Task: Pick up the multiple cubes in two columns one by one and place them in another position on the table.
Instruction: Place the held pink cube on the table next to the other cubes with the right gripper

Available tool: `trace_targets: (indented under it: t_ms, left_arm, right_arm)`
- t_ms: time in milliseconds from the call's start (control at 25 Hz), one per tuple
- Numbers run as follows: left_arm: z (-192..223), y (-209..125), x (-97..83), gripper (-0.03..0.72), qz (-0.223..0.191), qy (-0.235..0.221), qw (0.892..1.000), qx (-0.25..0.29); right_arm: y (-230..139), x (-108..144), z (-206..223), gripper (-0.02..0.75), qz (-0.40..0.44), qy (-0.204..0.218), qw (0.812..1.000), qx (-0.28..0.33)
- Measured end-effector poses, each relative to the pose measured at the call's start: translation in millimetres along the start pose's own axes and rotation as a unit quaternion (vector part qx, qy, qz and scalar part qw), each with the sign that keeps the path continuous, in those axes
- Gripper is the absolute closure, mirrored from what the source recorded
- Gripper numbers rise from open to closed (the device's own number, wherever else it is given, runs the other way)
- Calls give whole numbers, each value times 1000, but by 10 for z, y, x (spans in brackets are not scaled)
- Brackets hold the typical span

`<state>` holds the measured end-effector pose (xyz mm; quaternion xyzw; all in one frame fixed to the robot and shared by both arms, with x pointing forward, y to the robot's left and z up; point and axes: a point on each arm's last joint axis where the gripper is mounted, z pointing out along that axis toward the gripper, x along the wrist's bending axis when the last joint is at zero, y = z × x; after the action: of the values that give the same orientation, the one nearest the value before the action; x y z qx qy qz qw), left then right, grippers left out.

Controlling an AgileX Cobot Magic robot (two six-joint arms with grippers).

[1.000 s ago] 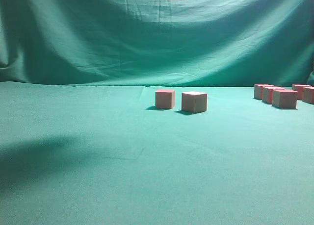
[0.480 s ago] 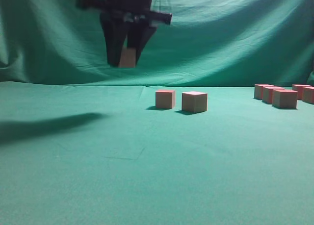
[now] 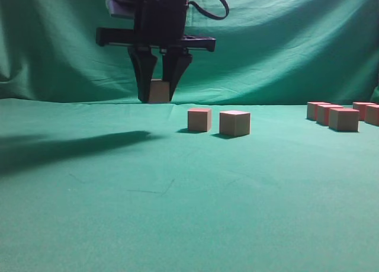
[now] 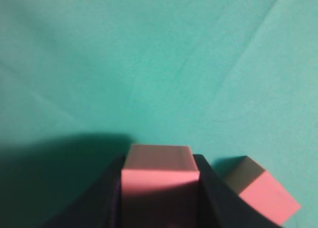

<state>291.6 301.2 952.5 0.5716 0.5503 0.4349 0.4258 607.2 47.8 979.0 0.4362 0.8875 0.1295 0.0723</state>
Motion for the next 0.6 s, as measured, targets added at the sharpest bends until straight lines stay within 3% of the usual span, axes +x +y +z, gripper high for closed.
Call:
trace_targets:
  t_ms: [600]
  left_arm:
    - [0,0,0,688,0,0,1000,0]
  right_arm:
    - [-24,-27,241,477,56,-22,998,14]
